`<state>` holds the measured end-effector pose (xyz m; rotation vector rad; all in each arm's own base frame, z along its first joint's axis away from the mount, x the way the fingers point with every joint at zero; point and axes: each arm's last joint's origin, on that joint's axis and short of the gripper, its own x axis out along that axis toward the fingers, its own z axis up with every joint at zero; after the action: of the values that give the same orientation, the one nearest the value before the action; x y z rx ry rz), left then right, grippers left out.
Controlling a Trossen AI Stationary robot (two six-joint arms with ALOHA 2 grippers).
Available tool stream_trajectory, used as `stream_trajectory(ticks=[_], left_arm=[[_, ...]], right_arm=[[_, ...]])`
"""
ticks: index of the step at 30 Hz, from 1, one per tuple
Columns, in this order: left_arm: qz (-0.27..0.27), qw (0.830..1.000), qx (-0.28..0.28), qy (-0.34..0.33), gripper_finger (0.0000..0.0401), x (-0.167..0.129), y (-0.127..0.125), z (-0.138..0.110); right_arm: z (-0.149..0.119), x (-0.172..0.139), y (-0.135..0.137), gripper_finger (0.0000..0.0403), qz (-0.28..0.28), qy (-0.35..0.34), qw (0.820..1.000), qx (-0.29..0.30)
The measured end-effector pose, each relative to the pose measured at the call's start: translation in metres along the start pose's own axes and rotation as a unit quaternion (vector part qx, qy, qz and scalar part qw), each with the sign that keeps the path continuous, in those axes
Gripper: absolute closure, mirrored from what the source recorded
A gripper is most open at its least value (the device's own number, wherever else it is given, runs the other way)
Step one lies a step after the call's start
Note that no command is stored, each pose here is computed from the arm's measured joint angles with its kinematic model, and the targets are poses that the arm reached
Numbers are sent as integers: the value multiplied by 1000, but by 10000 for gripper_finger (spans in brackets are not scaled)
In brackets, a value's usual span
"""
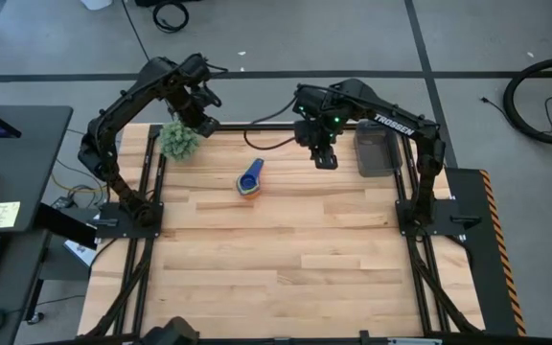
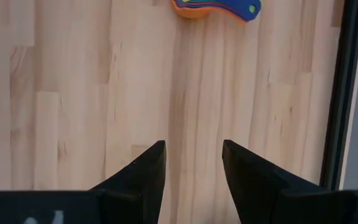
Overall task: Nest measuring cups in basket
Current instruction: Put the nested measuring cups into the black bin
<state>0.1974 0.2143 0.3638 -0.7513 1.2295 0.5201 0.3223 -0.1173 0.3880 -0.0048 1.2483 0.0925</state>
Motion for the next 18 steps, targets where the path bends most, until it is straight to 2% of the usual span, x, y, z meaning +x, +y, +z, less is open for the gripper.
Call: stream_trajectory(ticks=[6,10,14,18], left_arm=[[-2,1000,25,-2,307,2,-7,1],[-3,999,39,-10,307,3,-12,2],[-5,1000,4,-2,307,4,-17,1],[-5,1000,-4,18,307,5,-22,-3]], right_arm=[[2,0,0,238,-4,-10,999,33],[4,0,1,238,-4,-16,997,80],[5,0,1,238,-5,-21,995,100],[7,0,0,238,-8,-32,995,94]])
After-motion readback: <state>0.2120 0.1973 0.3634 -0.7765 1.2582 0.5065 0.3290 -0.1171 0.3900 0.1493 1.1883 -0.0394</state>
